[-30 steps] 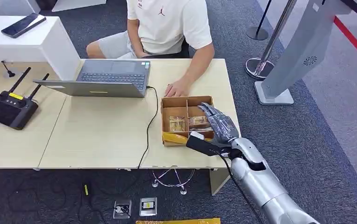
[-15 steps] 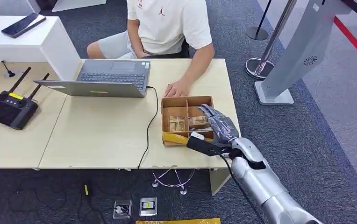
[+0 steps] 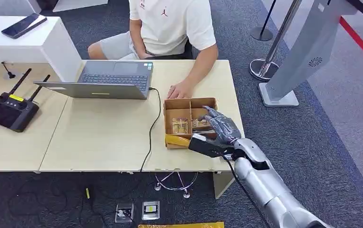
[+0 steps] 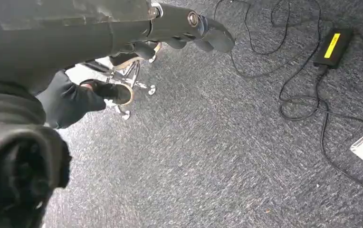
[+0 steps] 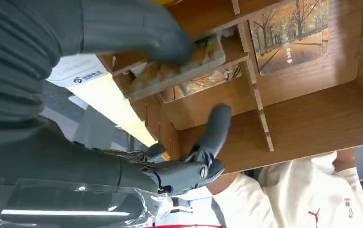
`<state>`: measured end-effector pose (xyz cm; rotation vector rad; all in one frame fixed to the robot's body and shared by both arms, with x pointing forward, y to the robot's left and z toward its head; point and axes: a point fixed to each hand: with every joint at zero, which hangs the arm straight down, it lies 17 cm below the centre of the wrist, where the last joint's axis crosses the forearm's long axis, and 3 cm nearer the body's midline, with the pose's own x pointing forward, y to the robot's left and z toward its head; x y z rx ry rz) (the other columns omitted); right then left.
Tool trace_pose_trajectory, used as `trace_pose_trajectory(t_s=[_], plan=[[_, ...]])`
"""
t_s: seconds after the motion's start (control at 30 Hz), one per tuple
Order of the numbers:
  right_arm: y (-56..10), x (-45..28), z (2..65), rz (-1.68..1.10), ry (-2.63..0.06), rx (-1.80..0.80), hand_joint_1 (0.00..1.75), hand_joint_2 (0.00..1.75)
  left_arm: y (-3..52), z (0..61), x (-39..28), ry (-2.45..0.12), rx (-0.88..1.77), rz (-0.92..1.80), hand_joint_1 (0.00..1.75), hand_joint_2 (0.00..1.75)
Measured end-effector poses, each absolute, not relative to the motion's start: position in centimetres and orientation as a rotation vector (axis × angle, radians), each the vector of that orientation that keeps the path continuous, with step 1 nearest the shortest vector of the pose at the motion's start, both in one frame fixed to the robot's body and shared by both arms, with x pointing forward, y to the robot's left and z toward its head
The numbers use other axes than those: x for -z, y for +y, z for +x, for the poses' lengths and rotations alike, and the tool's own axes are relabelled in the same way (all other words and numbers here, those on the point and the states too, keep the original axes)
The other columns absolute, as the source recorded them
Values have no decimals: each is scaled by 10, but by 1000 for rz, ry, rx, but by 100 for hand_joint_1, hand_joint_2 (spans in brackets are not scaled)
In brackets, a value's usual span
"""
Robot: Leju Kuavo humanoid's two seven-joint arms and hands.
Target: Pass the card to the sensor for recognition and then transmit it.
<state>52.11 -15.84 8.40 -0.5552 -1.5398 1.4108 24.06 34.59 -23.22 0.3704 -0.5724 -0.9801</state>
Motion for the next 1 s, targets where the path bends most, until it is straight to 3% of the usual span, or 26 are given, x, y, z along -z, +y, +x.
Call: trace_pose_trajectory(t_s=[0.77, 1.0], plan=[[-160, -82, 522, -539, -1523, -1397, 175, 175, 344, 241, 232, -576, 981, 367, 0, 0], [-176, -125, 546, -669, -1628, -1286, 175, 175, 343, 241, 232, -578, 988, 366, 0, 0]])
